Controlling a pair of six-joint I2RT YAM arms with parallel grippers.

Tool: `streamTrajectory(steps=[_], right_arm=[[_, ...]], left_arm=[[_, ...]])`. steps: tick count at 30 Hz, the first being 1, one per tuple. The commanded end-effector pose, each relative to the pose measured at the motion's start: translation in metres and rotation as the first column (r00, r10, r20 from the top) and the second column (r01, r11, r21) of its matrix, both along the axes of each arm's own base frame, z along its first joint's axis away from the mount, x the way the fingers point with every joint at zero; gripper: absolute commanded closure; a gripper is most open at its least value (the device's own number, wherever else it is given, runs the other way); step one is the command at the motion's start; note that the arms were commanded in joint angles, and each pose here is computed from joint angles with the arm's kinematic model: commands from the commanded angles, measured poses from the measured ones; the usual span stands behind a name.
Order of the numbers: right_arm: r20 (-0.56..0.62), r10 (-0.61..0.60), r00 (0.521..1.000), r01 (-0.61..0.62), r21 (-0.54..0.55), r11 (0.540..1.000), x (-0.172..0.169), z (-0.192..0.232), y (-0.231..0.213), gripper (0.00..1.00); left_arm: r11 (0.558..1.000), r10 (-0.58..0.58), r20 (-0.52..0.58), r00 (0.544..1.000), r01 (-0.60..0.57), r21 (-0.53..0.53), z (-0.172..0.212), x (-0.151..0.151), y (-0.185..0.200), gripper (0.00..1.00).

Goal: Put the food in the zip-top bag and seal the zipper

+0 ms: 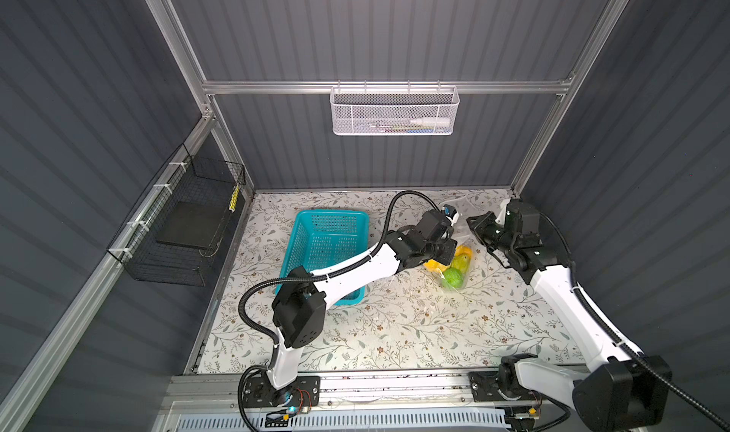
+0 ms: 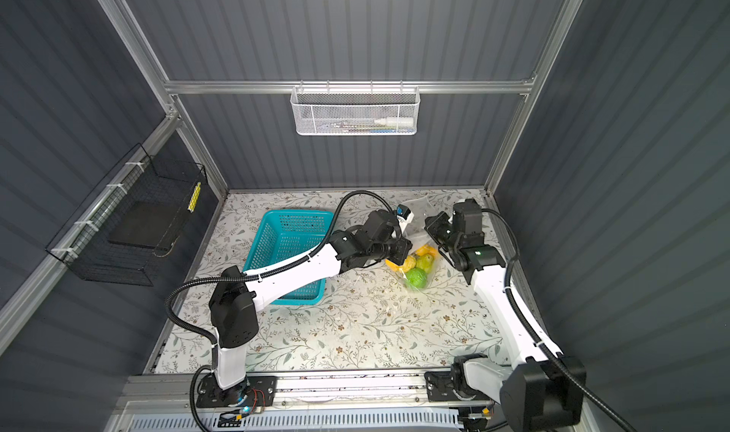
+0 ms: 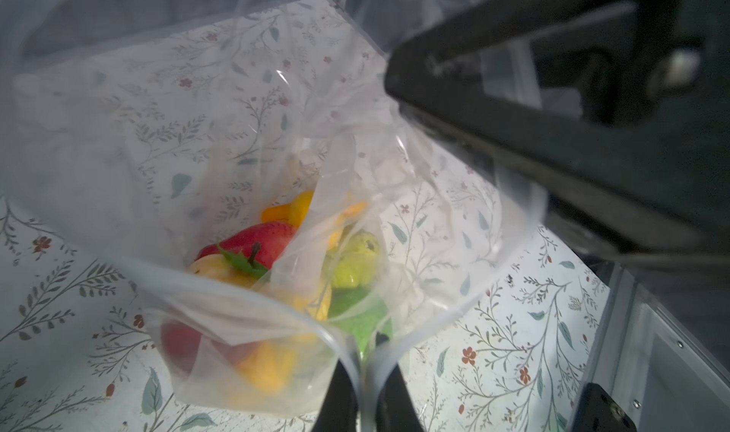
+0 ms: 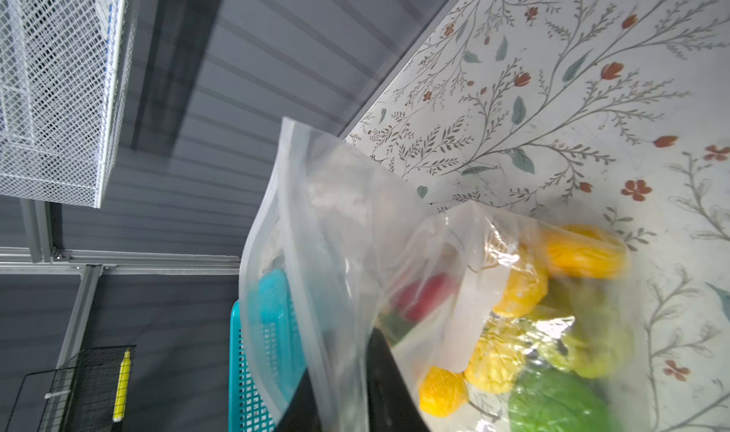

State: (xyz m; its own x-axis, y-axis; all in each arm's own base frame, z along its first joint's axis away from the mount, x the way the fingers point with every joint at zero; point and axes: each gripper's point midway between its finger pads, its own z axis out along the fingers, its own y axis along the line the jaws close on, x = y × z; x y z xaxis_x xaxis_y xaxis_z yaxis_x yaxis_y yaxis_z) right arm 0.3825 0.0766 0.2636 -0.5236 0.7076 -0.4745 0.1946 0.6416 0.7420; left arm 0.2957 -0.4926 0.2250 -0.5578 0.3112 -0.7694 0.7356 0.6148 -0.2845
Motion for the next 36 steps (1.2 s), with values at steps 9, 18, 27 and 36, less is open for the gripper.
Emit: streamTrajectory(steps=[9,18,27,36], right_arm=[[-0.019,0.212,0.977,-0.213,-0.095,0.973,0.010,0.032,0.000,0.37],[-0.092,0.168,0.982,-0.176,-0.089,0.980,0.041,0.013,-0.006,0.27],[-0.135,0.186,0.973,-0.199,-0.088,0.976,0.082,0.003,0.001,0.28],[-0.217,0.207,0.954,-0.235,-0.108,0.966,0.086,-0.020,0.015,0.47]], left_arm=[[0.980,-0.195,-0.017,0.981,0.194,-0.040,0.008,-0.034,-0.009,1.00],[0.974,-0.223,-0.025,0.974,0.222,-0.052,0.007,-0.039,-0.014,1.00],[0.968,-0.250,-0.025,0.968,0.249,-0.029,0.000,-0.046,-0.017,1.00],[0.974,-0.226,0.003,0.974,0.226,0.001,0.003,-0.041,-0.011,1.00]])
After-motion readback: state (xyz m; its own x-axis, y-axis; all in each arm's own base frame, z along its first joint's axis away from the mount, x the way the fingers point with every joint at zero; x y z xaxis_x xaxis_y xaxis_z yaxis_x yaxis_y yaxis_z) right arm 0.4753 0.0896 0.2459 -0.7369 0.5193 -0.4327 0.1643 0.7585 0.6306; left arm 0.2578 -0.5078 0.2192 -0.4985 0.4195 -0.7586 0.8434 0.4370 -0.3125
